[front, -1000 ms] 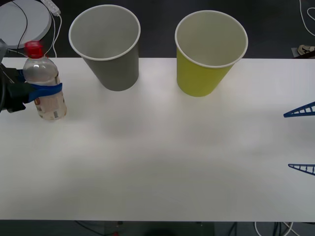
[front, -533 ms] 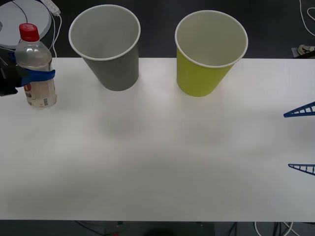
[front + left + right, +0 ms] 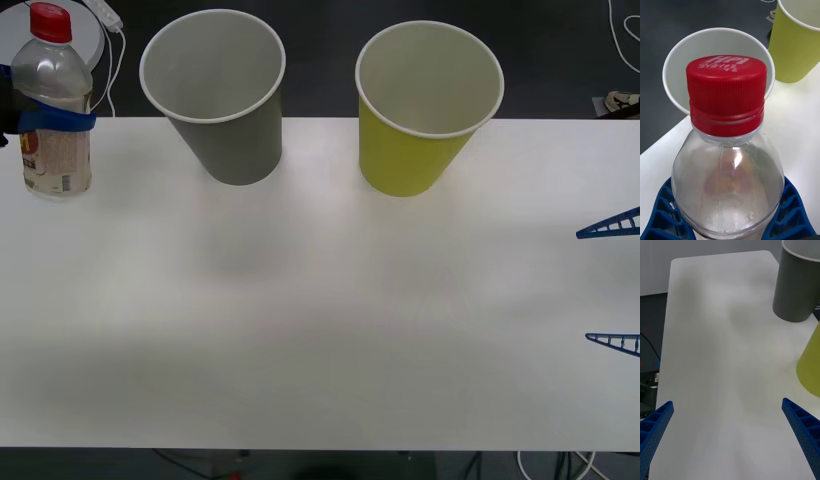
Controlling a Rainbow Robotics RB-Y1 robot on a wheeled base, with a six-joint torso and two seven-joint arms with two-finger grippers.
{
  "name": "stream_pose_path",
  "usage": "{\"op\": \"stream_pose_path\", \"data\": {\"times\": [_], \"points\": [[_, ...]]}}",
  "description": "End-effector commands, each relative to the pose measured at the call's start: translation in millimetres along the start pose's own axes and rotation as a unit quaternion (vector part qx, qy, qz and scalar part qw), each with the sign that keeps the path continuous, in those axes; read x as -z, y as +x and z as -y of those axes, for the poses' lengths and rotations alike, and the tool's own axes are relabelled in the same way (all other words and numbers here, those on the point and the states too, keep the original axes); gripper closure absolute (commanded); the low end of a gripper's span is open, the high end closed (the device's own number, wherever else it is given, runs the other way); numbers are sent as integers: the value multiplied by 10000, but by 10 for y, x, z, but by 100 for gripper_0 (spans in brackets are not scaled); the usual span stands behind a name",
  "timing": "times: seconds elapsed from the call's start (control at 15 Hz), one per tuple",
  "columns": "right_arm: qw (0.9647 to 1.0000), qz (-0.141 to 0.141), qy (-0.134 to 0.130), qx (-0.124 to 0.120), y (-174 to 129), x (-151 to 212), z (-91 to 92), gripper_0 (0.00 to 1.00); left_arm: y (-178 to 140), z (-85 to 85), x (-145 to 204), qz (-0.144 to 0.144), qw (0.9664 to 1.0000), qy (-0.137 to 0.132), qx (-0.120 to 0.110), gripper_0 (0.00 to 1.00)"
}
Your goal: Put the can into the green bin and the plastic bottle into the gray bin
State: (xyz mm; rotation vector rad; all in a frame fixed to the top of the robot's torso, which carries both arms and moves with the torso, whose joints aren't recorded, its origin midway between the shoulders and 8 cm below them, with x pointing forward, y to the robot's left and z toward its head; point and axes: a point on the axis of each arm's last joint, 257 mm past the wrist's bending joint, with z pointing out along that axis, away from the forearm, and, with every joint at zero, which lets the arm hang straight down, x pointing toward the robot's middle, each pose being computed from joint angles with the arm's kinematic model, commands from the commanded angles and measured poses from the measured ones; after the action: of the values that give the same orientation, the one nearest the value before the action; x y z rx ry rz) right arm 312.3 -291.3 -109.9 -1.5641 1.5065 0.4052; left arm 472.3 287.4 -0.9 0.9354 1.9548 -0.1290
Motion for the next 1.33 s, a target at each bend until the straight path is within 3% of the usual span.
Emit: {"op": "stream_pose_path", "data": {"times": [0.07,0.6,1.0,1.33], "points": [[10000,0,0,0,0,0,0,0,-72,-91,-43,-246,9996,115,-67,100],[10000,0,0,0,0,0,0,0,-403,-243,-151,-590,9970,484,-162,100],[10000,0,0,0,0,0,0,0,-688,-362,-101,-1012,9924,541,-435,100],[10000,0,0,0,0,0,0,0,-1050,-360,-238,-950,9921,610,-554,100]]}}
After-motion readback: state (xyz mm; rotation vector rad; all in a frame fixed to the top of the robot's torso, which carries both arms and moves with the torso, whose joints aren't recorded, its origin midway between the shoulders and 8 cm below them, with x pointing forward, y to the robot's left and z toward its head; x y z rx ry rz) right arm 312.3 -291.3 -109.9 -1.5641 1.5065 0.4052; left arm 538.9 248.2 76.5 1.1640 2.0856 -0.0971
